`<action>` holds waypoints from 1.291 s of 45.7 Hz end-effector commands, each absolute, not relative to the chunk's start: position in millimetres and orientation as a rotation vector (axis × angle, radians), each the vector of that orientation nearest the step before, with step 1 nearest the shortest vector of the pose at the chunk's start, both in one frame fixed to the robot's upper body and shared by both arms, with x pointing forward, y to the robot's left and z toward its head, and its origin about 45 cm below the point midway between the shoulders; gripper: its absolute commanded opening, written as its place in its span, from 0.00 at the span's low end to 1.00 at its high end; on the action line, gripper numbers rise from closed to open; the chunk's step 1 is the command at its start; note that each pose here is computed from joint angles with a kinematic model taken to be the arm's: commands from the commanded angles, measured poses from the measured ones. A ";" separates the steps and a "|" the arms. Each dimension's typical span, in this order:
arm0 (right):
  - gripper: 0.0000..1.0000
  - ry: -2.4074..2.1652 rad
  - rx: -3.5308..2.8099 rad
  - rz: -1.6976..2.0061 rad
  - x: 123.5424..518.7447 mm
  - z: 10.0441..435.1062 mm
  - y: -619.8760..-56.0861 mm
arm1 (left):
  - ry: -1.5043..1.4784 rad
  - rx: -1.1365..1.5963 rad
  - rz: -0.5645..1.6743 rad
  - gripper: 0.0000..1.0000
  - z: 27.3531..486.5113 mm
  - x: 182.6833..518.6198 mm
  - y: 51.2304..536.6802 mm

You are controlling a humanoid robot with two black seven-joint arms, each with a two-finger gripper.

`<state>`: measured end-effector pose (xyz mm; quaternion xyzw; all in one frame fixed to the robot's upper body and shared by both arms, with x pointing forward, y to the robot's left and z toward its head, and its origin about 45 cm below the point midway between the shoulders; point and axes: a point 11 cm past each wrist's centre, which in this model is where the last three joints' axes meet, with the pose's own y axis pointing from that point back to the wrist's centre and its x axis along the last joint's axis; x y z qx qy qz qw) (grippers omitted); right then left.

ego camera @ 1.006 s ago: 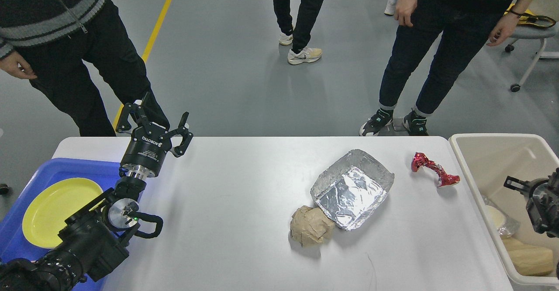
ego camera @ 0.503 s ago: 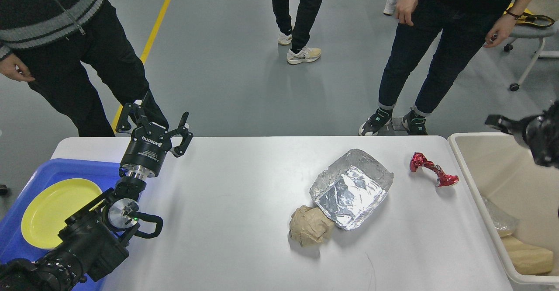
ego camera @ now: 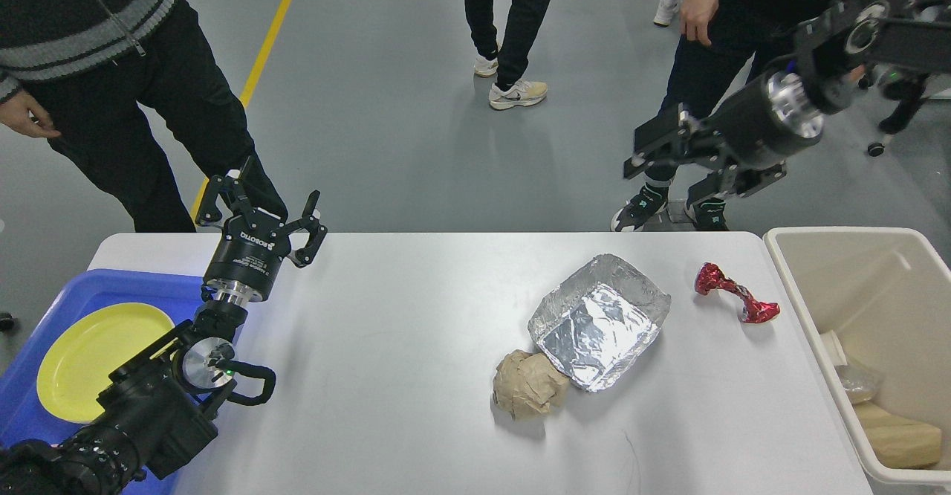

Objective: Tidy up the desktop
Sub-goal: 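Raise the right gripper and move it over the foil tray, then lower the right gripper and grasp the rectangular foil tray's edge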

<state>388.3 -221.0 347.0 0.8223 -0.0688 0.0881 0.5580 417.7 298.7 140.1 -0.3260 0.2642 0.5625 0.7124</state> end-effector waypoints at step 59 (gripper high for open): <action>0.97 -0.829 1.690 -0.193 307.5 113.3 -215.7 | 0.588 -0.726 1.245 1.00 140.3 418.1 297.1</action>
